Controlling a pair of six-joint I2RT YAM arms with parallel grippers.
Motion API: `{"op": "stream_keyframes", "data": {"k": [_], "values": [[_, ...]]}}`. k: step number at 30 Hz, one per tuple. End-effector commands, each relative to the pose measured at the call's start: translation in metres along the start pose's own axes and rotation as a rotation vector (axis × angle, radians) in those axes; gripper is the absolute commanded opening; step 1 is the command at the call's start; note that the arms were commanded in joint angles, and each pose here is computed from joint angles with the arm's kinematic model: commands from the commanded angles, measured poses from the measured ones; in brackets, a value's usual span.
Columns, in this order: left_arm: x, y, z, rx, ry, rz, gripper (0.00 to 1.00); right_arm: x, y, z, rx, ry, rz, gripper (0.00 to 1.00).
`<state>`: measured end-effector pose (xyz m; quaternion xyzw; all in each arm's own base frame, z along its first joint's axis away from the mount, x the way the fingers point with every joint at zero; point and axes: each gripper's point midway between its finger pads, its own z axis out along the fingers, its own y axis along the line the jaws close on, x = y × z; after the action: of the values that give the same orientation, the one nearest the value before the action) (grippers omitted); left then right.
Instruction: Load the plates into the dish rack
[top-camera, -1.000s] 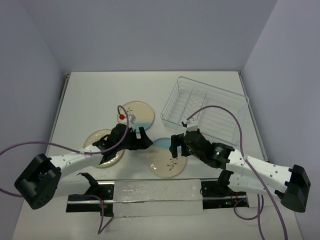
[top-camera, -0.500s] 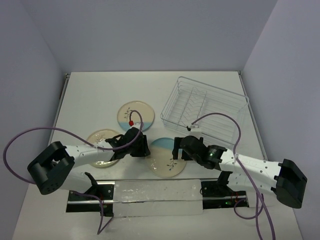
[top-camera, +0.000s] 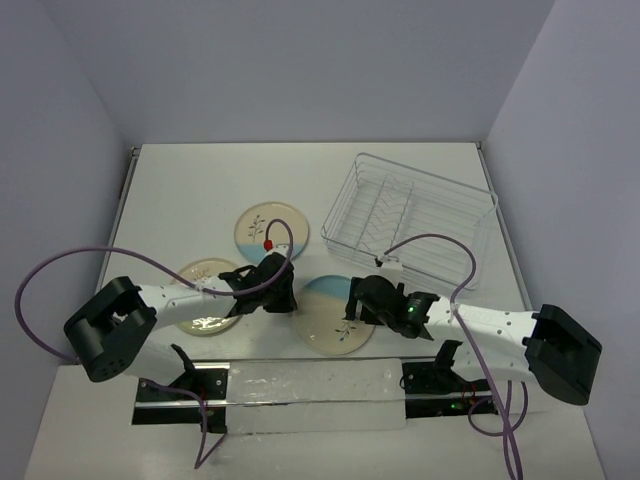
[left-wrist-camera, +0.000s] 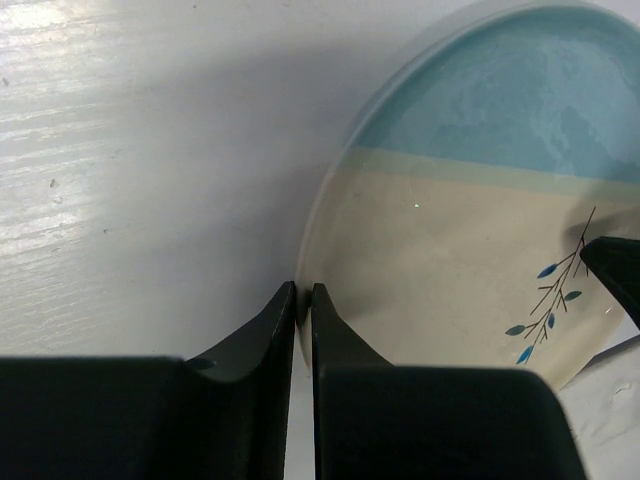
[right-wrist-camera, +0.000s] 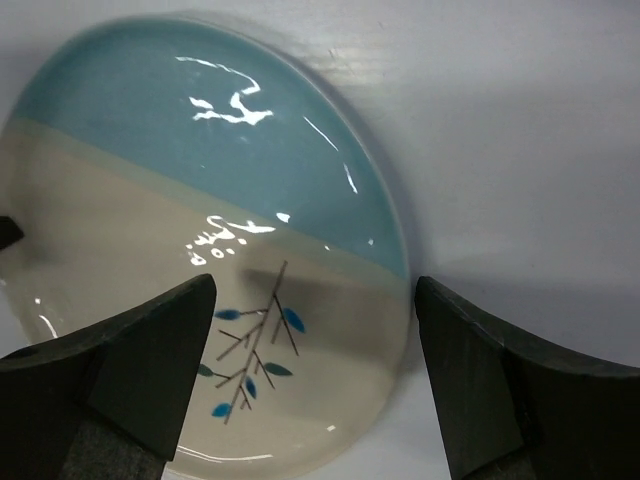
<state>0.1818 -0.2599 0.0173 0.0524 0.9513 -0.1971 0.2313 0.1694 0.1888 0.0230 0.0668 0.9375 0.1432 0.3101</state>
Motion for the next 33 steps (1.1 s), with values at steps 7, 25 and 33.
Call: {"op": "stream_keyframes", "data": {"k": [7,25,33], "values": [[0.032,0.02,0.008,-0.064,0.105,0.036,0.0,-0.001,0.034,-0.006,-0.219,0.029,0.07,0.69],[0.042,0.006,0.016,0.056,0.099,-0.01,0.0,-0.063,0.105,-0.075,-0.559,-0.132,-0.025,0.66],[0.034,0.0,0.014,0.096,0.056,-0.015,0.0,-0.093,0.128,-0.103,-0.668,-0.239,-0.008,0.66]]}}
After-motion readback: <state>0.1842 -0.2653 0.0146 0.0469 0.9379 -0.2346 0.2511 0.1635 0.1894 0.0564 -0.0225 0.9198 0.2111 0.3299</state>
